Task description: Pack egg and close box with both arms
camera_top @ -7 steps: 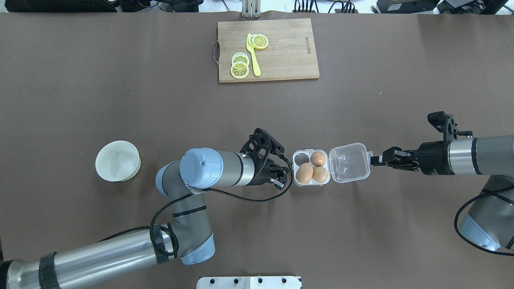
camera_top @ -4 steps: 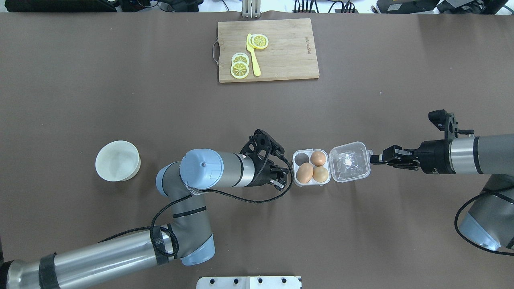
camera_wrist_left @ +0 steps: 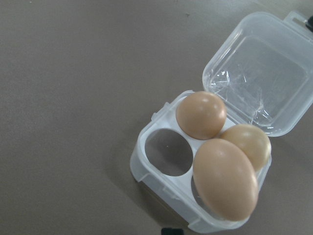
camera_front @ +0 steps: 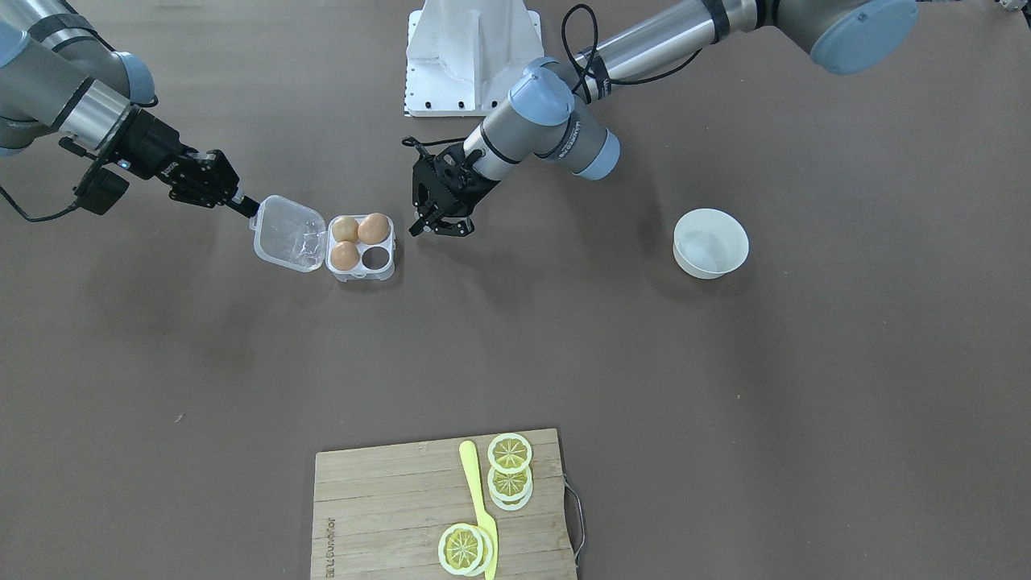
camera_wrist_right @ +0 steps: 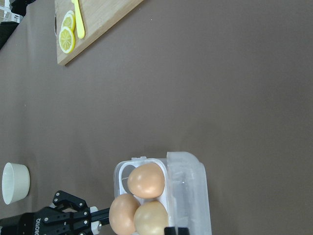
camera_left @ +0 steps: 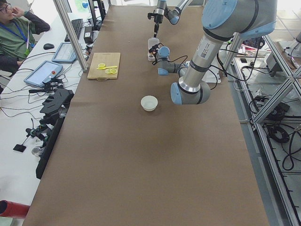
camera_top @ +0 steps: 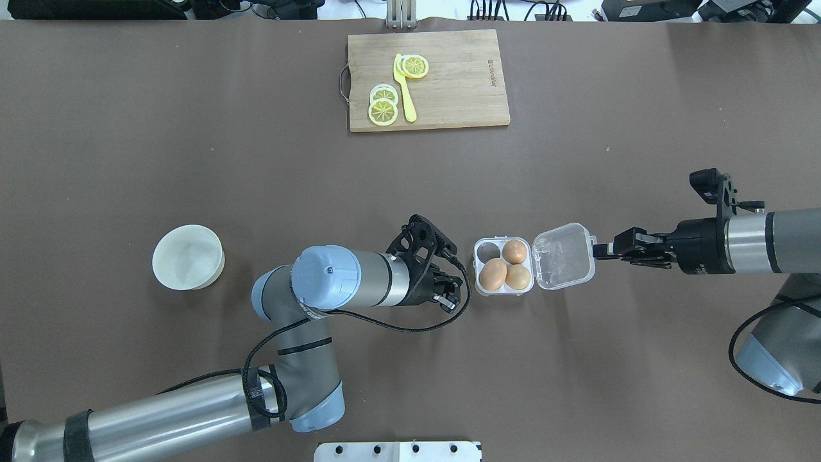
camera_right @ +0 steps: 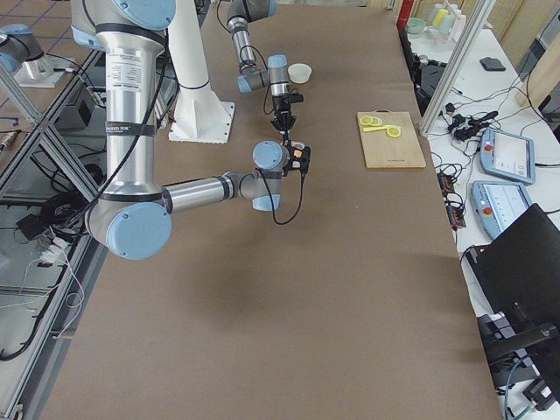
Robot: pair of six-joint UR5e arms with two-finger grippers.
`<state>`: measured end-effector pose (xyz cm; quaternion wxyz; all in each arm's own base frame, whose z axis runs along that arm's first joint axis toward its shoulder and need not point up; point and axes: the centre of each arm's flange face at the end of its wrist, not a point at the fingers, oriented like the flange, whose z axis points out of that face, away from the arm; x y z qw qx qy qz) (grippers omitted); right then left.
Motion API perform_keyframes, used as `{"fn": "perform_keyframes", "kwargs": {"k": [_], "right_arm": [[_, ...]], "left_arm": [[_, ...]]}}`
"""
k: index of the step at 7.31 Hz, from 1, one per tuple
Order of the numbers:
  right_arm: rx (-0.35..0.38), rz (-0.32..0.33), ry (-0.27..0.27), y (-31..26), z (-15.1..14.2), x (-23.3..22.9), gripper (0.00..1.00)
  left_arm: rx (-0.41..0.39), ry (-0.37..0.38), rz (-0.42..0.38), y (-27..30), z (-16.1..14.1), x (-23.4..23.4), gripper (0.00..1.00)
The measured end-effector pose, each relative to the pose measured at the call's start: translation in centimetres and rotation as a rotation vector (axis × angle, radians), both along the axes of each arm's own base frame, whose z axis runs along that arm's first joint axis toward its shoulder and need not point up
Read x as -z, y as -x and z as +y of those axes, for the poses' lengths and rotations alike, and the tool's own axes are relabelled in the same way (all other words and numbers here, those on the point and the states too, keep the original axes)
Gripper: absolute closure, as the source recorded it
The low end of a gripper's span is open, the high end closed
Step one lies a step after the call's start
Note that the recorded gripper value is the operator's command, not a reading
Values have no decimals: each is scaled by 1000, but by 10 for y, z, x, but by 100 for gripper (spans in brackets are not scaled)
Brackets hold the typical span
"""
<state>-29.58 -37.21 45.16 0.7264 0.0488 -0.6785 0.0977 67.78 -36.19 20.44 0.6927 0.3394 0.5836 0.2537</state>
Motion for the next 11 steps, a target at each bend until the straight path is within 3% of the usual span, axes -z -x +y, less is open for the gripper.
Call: {"fn": "perform_keyframes", "kwargs": {"k": [11], "right_arm": [[-2,12,15,15,-13,37,100]], "left_arm": [[44,5,-28,-13,-1,27,100]]}}
